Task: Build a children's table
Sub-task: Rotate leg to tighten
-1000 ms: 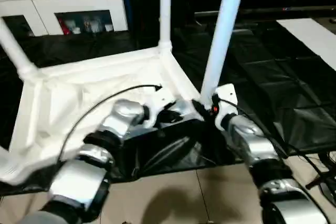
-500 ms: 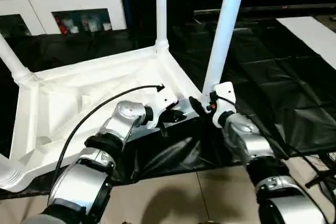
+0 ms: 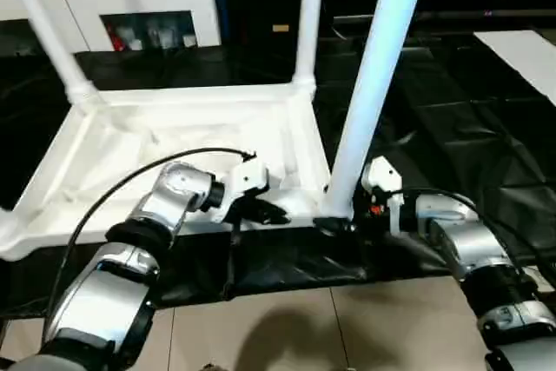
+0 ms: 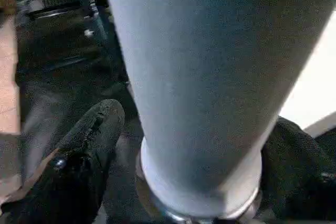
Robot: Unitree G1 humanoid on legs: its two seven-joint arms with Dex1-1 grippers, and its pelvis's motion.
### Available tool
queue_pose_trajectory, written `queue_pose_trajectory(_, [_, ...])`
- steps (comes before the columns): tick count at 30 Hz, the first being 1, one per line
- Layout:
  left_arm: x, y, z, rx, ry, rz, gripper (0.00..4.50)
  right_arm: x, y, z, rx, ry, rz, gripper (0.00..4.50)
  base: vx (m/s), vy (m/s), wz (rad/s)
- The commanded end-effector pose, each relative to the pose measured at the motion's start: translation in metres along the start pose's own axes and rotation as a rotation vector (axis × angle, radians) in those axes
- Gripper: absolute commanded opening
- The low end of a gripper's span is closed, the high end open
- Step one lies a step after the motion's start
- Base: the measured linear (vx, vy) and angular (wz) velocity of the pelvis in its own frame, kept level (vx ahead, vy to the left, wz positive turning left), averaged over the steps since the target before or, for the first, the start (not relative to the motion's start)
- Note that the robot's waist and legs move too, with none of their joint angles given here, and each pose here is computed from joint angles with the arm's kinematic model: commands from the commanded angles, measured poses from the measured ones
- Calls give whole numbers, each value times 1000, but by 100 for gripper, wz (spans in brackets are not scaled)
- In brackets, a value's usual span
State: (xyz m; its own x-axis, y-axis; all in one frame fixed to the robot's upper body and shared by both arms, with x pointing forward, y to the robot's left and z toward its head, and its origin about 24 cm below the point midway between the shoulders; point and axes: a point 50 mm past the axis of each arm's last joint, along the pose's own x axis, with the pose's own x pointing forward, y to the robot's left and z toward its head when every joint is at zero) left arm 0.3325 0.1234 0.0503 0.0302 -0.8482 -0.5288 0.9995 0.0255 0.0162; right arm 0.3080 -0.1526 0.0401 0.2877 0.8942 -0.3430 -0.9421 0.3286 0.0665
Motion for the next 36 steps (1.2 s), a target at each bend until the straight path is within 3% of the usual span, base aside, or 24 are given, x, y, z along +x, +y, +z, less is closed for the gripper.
queue_pose_trajectory(1, [5,-2,2,33,40,-57,0,12,12,-6,0,45,113,360,0,0,0])
queue_pose_trajectory(9, [-1,-1,2,51,66,-93,0,19,15,-3,-20,44,150,284,0,0,0])
queue_pose_trajectory(12, [-2,-1,2,51,64,-94,0,19,15,-3,-23,37,148,278,0,0,0])
queue_pose_trajectory(15, [0,2,3,30,32,-26,0,20,9,-2,15,-20,11,266,0,0,0])
queue_pose_trajectory(19, [5,9,6,0,26,94,0,24,-3,-8,56,-17,-231,265,0,0,0])
queue_pose_trajectory(21, [13,13,10,-41,-11,172,0,29,-7,-13,124,-33,-397,264,0,0,0])
queue_pose_trajectory(25, [28,13,17,-96,-61,228,0,39,-8,-19,219,-54,-547,264,0,0,0])
queue_pose_trajectory(27, [48,8,21,-112,-62,246,0,54,-6,-22,284,-46,-675,264,0,0,0])
queue_pose_trajectory(32, [67,3,27,-137,-83,258,0,75,-3,-13,321,-83,-737,264,0,0,0])
queue_pose_trajectory(34, [68,3,28,-142,-85,263,0,76,-2,-9,322,-101,-738,320,0,0,0])
queue_pose_trajectory(36, [66,3,27,-143,-86,261,0,75,-4,-4,310,-135,-725,336,0,0,0])
